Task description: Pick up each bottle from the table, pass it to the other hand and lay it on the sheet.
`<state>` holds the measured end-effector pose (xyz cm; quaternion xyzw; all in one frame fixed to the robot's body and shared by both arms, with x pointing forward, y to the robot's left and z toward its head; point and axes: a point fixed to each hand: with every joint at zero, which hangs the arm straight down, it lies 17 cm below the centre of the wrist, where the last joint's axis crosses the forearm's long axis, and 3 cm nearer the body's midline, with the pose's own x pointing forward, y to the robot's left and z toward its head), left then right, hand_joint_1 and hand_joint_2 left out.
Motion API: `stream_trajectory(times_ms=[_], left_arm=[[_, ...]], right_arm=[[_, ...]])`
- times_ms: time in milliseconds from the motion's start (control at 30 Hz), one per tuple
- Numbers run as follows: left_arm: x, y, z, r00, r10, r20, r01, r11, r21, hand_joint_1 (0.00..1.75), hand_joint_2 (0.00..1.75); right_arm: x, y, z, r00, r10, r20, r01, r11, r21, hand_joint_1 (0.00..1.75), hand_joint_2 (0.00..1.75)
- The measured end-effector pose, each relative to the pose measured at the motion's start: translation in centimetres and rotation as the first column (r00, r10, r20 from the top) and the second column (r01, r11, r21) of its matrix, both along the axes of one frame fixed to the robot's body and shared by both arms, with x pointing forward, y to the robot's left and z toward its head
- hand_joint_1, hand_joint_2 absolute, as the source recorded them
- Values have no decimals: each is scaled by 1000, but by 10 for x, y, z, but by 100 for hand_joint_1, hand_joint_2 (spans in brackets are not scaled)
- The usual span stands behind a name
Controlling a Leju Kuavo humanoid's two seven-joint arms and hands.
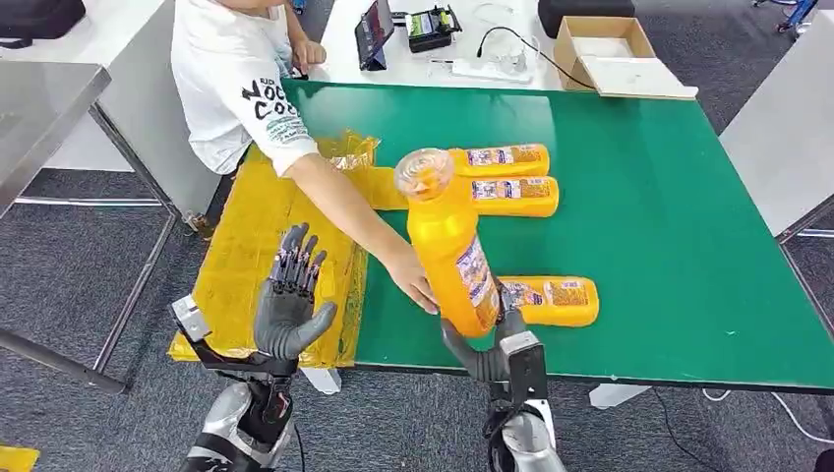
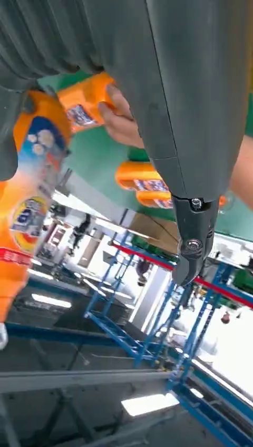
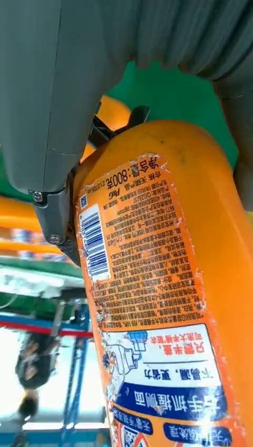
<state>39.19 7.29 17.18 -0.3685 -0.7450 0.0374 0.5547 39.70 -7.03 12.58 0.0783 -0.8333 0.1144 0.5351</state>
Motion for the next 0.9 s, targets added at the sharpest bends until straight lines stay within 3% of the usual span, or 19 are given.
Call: stream_trajectory(times_ms=[267,500,900], left_arm=[[-10,-14,6,995,-102,14,102,994,-26,0,175],[-17,-30,1,985,-169,32,168,985,44,0,175],[-5,-38,-13,989,-149,9,146,980,132,0,175]], right_arm=[[3,27,-9,997,61,-44,-60,998,12,175,175],[7,53,-3,995,98,-37,-98,995,2,175,175],[-18,119,-42,969,237,-64,-245,941,-233,175,175]])
